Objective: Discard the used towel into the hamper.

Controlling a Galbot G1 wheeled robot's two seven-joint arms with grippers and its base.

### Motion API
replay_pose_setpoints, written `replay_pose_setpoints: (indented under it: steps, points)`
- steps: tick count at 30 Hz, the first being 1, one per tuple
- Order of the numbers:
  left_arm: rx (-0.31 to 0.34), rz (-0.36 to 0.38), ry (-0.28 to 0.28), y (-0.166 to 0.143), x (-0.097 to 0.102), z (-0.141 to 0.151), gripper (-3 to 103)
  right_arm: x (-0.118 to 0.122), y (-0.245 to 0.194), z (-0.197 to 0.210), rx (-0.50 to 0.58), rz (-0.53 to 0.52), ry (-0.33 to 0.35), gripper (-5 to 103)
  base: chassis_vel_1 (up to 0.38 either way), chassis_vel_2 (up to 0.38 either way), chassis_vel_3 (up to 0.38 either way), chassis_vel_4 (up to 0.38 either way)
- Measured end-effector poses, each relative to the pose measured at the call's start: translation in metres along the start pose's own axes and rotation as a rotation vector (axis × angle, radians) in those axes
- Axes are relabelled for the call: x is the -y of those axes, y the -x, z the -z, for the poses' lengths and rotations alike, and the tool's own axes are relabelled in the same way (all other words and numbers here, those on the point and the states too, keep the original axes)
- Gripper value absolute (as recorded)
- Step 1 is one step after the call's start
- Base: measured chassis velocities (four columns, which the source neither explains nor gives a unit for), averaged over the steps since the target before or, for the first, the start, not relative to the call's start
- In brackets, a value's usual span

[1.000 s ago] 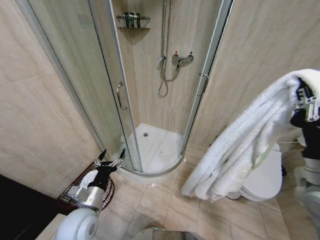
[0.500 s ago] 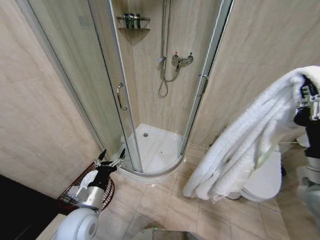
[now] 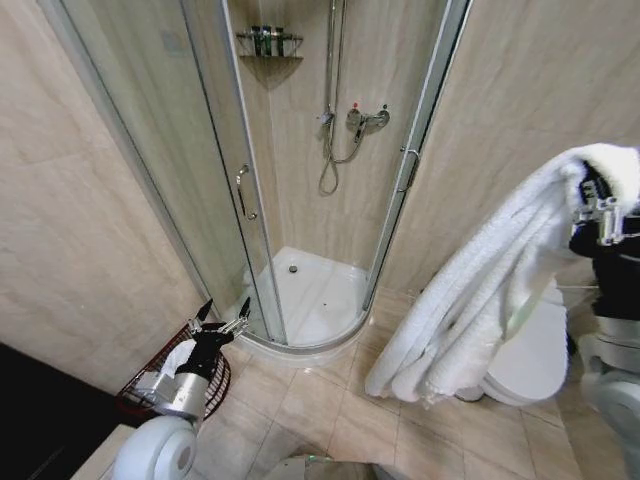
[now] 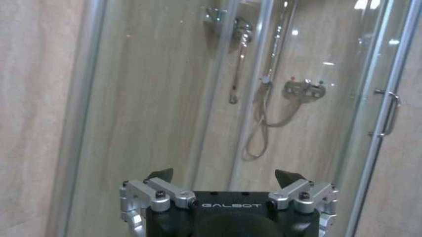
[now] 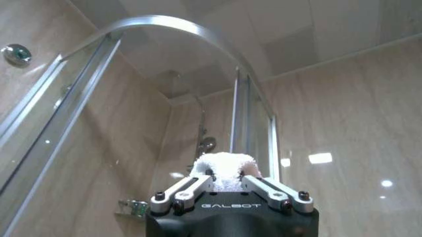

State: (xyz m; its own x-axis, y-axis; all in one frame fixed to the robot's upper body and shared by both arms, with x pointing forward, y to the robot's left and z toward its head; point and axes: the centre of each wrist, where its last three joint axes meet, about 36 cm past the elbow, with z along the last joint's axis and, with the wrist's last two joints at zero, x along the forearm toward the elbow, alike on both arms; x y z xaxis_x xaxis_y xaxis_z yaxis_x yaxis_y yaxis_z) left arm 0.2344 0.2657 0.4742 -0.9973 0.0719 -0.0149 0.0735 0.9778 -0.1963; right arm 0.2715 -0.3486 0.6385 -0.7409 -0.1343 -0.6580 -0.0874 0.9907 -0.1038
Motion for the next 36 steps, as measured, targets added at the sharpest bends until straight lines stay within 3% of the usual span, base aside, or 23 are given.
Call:
replay_pose_setpoints:
  steps: [36]
  points:
    - [0.0, 0.0, 0.0, 0.0, 0.0, 0.0, 100, 0.0059, 0.0014, 0.0063, 0.019, -0.004, -0.002, 7, 0.071, 0.069, 0.07, 0.07]
